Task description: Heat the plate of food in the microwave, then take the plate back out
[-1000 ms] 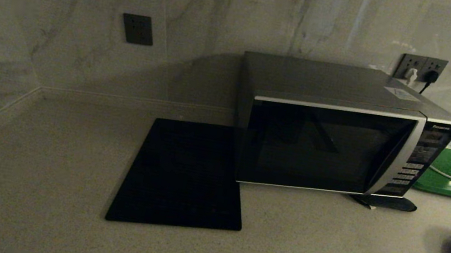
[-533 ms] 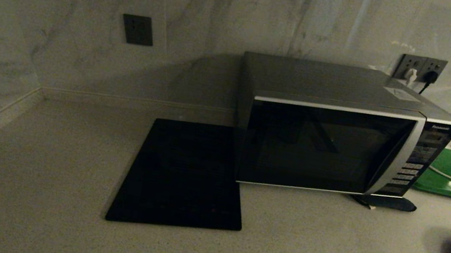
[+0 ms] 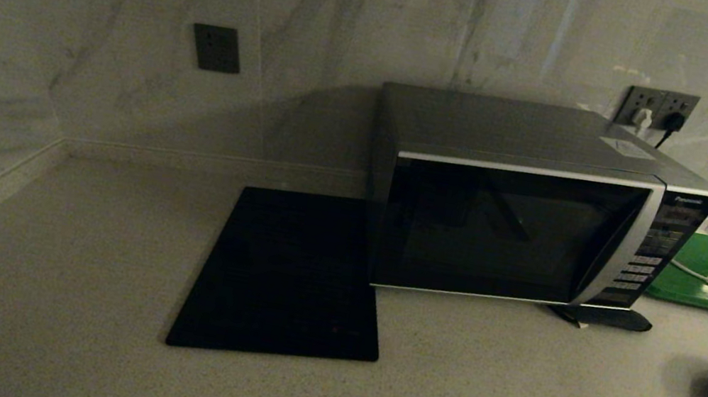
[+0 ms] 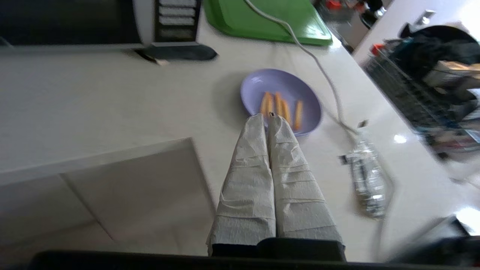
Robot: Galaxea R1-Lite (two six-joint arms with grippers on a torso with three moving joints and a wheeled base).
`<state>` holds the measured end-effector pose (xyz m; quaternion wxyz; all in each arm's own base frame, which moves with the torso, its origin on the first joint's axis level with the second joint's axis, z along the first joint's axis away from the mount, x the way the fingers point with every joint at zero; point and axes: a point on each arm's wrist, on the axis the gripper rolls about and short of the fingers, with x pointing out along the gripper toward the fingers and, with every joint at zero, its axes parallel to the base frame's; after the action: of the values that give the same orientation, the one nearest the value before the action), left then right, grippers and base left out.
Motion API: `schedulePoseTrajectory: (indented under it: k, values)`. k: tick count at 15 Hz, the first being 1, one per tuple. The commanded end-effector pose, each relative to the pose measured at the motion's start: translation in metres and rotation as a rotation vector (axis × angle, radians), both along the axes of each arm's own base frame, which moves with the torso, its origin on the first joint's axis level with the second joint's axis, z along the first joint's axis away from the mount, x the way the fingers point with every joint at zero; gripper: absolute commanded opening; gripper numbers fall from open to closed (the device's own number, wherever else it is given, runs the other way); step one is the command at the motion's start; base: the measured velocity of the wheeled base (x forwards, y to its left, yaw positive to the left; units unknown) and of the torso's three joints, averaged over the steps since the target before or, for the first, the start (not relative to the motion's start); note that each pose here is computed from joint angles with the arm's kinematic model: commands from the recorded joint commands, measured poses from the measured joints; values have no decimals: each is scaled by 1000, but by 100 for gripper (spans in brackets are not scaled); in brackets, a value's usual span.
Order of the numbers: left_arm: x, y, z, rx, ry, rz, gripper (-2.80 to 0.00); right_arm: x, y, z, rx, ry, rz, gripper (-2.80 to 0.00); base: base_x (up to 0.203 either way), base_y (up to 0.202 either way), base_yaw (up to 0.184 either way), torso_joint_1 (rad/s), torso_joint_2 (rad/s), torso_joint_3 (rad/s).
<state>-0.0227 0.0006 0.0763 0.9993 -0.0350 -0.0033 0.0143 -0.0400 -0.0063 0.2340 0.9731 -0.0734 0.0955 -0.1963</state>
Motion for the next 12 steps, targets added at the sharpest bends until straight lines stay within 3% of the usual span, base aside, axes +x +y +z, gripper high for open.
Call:
schedulePoseTrajectory:
  k: [1, 2, 7, 12]
  values:
    - [0, 0, 0, -1, -1, 2, -280, -27, 1, -19, 126, -152, -6, -280, 0, 0, 0, 0, 0, 0]
    - [0, 0, 0, -1, -1, 0, -280, -29, 1, -20, 161, -178, 1, -280, 0, 0, 0, 0, 0, 0]
    - [0, 0, 0, -1, -1, 2, -280, -55, 0, -60, 173, -290, 101, -280, 0, 0, 0, 0, 0, 0]
    - [0, 0, 0, -1, -1, 0, -280, -16, 2, -118, 245, -147, 153, -280, 0, 0, 0, 0, 0, 0]
